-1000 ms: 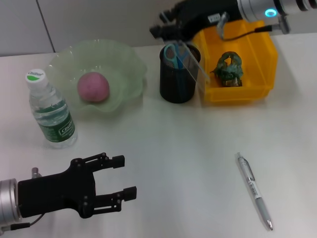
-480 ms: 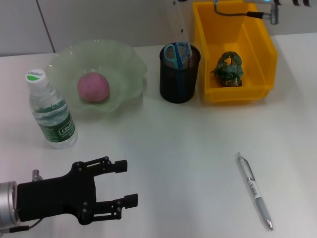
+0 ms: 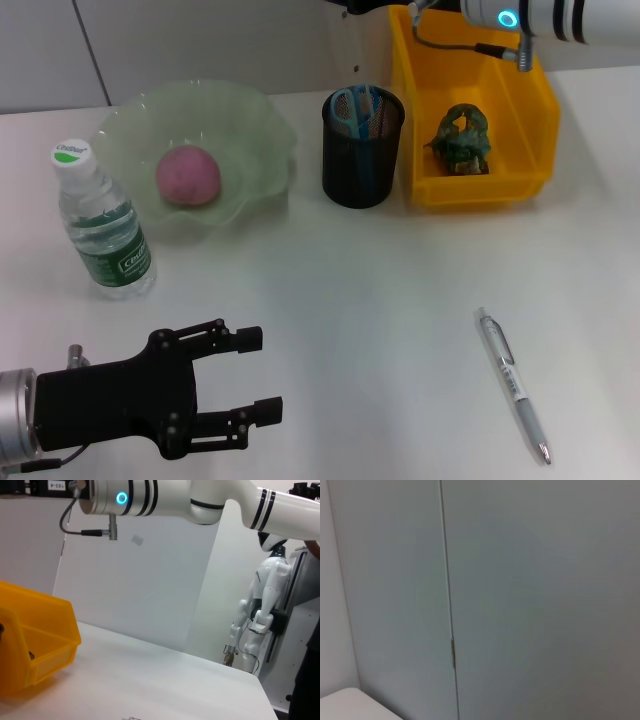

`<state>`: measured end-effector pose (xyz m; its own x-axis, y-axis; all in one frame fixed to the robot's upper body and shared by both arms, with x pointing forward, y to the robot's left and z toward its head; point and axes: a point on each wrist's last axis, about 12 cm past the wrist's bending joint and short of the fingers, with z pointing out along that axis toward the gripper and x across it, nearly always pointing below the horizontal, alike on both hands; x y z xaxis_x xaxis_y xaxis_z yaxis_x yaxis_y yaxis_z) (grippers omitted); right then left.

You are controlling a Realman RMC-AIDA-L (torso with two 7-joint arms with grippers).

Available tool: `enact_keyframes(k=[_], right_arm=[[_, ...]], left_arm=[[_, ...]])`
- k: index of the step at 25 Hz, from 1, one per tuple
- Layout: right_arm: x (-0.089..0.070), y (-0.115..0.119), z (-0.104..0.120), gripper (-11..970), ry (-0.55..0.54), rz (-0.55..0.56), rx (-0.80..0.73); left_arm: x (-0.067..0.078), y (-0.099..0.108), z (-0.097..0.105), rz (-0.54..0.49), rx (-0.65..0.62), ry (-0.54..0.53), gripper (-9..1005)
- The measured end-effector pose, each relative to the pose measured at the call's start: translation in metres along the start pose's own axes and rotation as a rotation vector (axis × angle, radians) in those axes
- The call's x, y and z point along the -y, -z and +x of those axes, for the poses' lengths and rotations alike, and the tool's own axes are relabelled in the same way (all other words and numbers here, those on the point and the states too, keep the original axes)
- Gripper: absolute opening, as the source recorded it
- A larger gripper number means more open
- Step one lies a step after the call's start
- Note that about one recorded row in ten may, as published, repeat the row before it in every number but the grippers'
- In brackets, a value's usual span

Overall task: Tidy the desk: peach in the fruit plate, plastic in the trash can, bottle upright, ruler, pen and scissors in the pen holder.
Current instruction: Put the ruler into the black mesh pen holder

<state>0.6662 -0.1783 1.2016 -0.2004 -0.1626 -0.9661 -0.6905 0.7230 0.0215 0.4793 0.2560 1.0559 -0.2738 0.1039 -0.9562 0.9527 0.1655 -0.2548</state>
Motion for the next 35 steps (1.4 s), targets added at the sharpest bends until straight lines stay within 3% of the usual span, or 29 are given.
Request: enact_keyframes(k=[18, 35], right_arm=[[-0.003, -0.022, 0.018, 516, 0.020, 0.040, -0.019], [-0.001, -0.022, 0.024, 559, 0.028, 0.046, -0.033]], left_arm=[[0.002, 0.001, -0.001, 0.011, 0.011, 0.000, 803], [0.002, 0.002, -0.002, 0.016, 0.015, 0.001, 803]])
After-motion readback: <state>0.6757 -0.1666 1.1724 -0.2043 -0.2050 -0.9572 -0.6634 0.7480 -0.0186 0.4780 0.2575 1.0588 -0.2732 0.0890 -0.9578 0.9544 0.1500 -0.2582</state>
